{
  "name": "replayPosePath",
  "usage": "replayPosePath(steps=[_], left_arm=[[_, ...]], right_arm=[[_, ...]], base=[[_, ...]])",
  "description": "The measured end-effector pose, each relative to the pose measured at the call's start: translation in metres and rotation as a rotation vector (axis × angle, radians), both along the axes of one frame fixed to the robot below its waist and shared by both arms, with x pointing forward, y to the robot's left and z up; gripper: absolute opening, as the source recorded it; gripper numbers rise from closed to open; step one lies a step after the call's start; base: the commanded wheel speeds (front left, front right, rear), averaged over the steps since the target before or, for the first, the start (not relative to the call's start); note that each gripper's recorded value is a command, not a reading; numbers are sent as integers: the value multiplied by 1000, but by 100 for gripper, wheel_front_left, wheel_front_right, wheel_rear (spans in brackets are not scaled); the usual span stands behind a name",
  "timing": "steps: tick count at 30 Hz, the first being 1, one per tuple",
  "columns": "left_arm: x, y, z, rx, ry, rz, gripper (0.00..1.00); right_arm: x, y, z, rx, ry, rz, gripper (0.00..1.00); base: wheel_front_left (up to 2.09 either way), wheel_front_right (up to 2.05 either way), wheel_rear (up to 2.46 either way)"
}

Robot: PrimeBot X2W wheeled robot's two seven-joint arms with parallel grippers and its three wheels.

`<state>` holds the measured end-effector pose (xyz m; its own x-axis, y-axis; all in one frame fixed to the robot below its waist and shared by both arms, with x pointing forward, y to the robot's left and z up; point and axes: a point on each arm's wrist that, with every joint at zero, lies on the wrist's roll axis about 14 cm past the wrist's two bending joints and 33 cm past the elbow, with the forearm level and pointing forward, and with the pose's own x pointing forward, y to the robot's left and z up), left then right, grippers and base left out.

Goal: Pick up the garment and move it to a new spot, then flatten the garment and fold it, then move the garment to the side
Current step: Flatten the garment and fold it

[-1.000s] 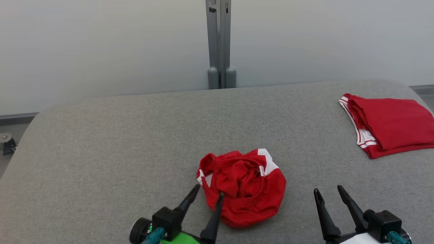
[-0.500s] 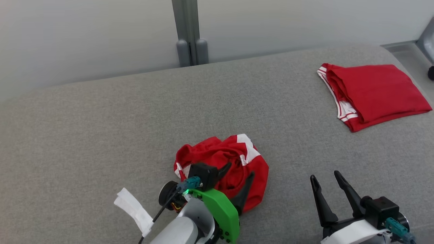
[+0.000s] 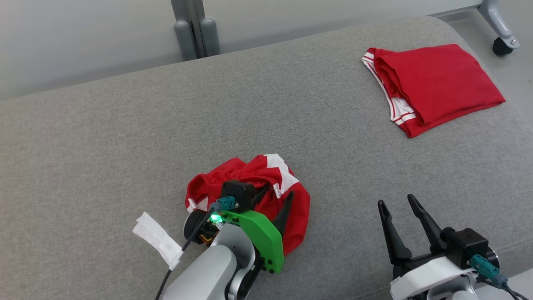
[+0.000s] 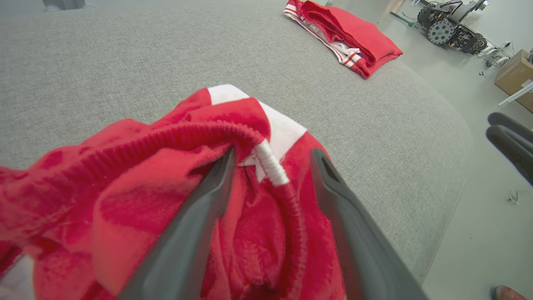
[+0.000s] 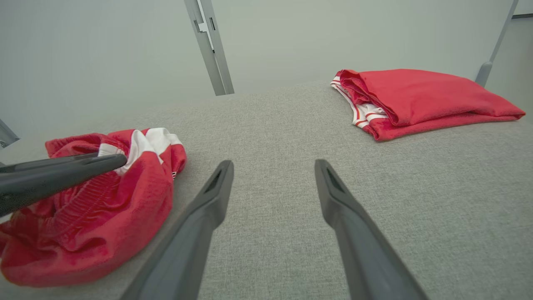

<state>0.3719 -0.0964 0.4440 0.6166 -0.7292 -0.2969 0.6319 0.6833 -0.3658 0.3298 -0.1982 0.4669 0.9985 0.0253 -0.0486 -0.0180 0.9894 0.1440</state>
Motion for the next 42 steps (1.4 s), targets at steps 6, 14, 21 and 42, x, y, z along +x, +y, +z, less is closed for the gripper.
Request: replayPosePath(steps=[6,14,21,42], left_arm=[[-2,-2,-6,13,25,-8,0],[9,-16,36,-13,-54,-101,0],[47,-43,180,-108,-348,-253,0],[11,119,30,-110,151,138,0]], right_arm=[[-1,-2,0,7,0,-16,100],[-4,-4,6,25,-21,-37,100],[-8,-5,12,31,-44,-48,100],[3,-5,10,-10,-35,27,100]], base=[[0,0,0],[0,0,0],[0,0,0],[0,0,0]])
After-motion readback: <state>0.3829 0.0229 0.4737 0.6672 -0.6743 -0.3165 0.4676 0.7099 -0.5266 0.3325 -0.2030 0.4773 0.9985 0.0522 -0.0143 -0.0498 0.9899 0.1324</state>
